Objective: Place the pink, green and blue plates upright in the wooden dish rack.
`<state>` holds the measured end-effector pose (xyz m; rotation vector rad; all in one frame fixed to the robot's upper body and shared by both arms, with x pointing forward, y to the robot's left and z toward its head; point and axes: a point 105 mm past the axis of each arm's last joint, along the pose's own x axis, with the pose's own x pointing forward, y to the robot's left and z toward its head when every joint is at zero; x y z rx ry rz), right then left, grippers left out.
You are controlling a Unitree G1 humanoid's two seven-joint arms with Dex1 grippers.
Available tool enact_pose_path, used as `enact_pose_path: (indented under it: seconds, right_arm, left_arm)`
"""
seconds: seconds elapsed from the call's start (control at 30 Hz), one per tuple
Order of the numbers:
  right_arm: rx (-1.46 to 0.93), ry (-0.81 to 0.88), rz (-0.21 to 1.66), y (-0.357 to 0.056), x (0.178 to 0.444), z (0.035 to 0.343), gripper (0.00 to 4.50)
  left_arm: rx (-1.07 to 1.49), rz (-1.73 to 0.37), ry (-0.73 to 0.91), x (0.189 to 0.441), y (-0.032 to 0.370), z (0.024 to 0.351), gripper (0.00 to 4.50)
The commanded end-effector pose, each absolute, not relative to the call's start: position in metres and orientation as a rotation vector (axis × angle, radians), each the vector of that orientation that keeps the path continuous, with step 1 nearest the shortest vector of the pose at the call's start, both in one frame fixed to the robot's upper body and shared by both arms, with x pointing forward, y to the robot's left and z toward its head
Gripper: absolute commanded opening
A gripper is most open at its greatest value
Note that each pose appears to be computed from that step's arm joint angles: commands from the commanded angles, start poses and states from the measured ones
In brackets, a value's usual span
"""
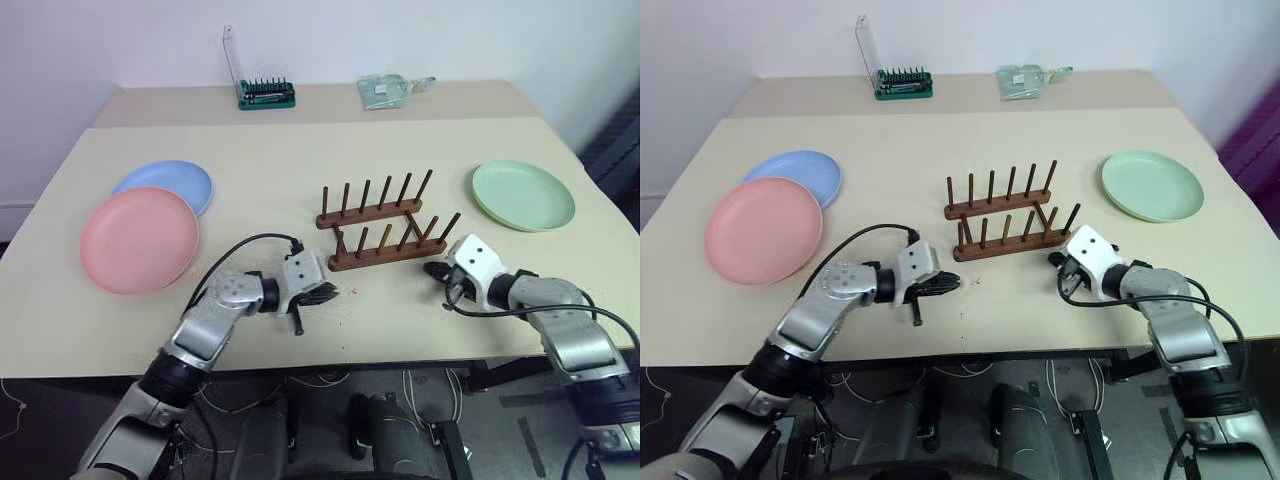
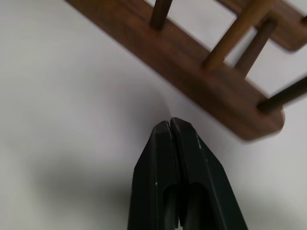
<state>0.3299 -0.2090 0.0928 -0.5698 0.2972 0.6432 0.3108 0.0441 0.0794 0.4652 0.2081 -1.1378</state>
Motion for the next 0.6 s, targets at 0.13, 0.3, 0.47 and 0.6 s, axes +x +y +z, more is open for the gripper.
enact_pose_path:
  seconds: [0.13,0.3,0.47,0.6]
  right_arm:
    - [-0.618,0.258,0.514,-0.202,0.359,0.09,0.0]
    - [-0.624,0.218,0.447,-0.2,0.382,0.096,0.0]
    - [-0.638,0.175,0.427,-0.194,0.397,0.103,0.0]
    - [-0.649,0.153,0.445,-0.19,0.398,0.108,0.0]
  left_arm:
    - [0.52,-0.789,0.279,0.355,0.063,0.055,0.31]
    - [0.501,-0.645,0.257,0.38,0.072,0.059,0.31]
    - [0.494,-0.594,0.246,0.392,0.076,0.061,0.31]
    - [0.499,-0.614,0.209,0.389,0.074,0.067,0.31]
